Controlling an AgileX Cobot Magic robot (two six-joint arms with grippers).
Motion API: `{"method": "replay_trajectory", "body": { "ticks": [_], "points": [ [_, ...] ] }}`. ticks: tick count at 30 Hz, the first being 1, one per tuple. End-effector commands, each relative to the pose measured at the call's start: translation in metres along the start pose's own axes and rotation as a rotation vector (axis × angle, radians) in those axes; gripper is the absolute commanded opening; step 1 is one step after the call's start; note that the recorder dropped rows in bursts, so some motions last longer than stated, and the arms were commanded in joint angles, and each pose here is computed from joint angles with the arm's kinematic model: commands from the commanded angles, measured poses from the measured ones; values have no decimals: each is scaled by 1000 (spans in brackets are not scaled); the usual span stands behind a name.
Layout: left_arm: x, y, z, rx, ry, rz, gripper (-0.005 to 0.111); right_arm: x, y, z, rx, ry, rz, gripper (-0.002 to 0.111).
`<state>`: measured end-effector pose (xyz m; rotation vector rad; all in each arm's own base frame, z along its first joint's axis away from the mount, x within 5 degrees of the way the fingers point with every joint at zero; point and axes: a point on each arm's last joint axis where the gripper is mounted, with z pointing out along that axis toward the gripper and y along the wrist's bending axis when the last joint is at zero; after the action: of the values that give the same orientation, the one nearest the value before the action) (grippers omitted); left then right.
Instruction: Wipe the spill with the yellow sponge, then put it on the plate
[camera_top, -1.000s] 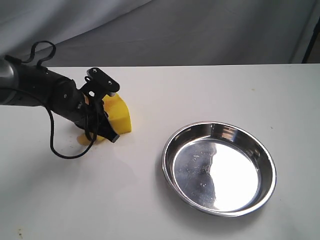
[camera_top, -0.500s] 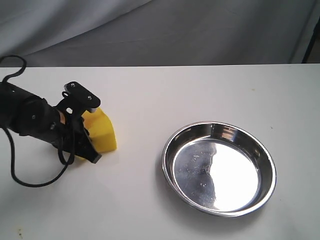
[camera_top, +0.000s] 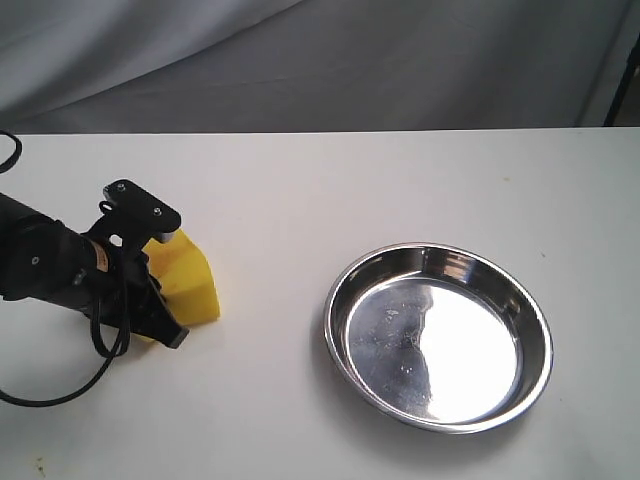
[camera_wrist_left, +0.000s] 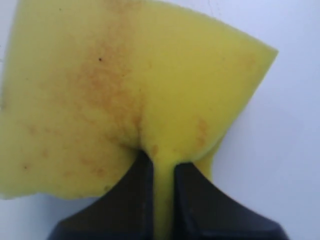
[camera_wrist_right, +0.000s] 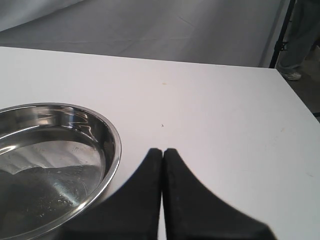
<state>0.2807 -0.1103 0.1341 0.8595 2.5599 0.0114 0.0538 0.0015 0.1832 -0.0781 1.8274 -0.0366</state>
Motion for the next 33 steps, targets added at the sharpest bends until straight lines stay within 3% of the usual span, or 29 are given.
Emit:
{"method": "replay_trajectory", "body": {
  "ticks": [1,11,24,28,33],
  "points": [
    [4,0,2,2,21,-9,0,1,0,0,-2,-4,0,0],
    [4,-4,45,15,-40,-9,0,1,0,0,-2,-4,0,0],
    [-53,9,78,-9,-213,-90,0,1,0,0,-2,-4,0,0],
    [-66,13,74,-17,-251,-110,0,1,0,0,-2,-4,0,0],
    [-79,18,41,-30,-302,-132,0,1,0,0,-2,-4,0,0]
  ]
}}
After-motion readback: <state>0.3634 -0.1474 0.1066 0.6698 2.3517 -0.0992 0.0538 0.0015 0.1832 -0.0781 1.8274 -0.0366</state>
